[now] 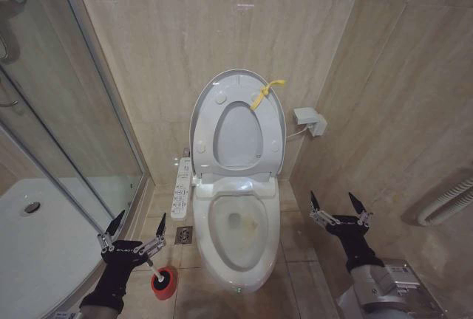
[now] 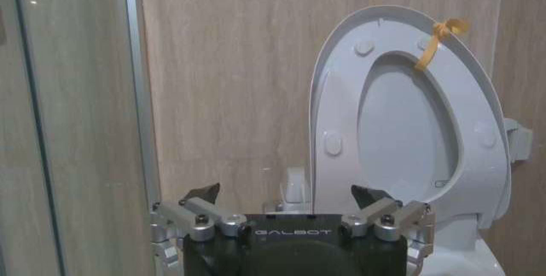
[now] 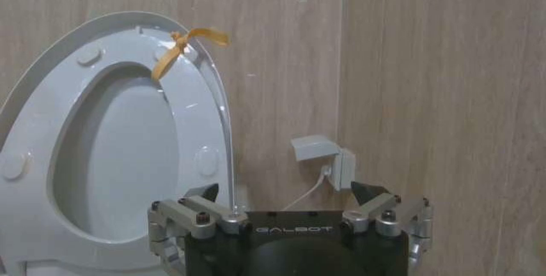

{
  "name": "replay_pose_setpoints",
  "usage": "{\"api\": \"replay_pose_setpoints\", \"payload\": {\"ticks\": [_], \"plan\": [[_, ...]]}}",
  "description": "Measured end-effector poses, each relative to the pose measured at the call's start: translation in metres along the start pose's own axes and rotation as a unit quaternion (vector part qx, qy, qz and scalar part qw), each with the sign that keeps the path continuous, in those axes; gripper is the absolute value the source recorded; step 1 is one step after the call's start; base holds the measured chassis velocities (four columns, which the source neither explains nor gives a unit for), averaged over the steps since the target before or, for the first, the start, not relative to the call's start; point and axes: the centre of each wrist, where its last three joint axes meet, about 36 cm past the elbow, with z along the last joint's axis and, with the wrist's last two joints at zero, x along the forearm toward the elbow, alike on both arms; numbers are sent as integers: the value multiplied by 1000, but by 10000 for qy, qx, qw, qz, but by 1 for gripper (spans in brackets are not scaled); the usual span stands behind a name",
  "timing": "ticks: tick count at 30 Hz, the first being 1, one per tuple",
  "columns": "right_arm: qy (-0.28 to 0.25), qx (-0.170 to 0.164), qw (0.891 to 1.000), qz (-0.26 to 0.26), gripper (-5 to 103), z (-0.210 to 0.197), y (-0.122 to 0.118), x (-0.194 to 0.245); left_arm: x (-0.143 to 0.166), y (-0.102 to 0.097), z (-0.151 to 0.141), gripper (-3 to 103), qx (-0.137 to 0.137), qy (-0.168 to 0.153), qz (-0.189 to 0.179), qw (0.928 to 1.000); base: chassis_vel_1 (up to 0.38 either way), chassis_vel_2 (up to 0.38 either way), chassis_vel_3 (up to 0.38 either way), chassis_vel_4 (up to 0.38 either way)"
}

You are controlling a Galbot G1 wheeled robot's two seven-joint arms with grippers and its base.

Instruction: Open the toilet lid, clean the toilet bowl with a toilet brush, close the toilet lid, and flush.

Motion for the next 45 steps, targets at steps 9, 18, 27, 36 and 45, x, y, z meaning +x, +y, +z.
{"api": "replay_pose_setpoints", "payload": {"ticks": [9, 18, 27, 36, 45], "plan": [[7, 5, 10000, -27, 100, 0, 4, 1, 0, 0, 0, 100, 0, 0, 0, 10000, 0, 0, 0, 0], [9, 28, 10000, -40, 100, 1, 5, 1, 0, 0, 0, 100, 0, 0, 0, 10000, 0, 0, 0, 0], [10, 30, 10000, -44, 100, 1, 5, 1, 0, 0, 0, 100, 0, 0, 0, 10000, 0, 0, 0, 0], [10, 32, 10000, -45, 100, 1, 5, 1, 0, 0, 0, 100, 0, 0, 0, 10000, 0, 0, 0, 0], [13, 33, 10000, -44, 100, 1, 5, 1, 0, 0, 0, 100, 0, 0, 0, 10000, 0, 0, 0, 0]]}}
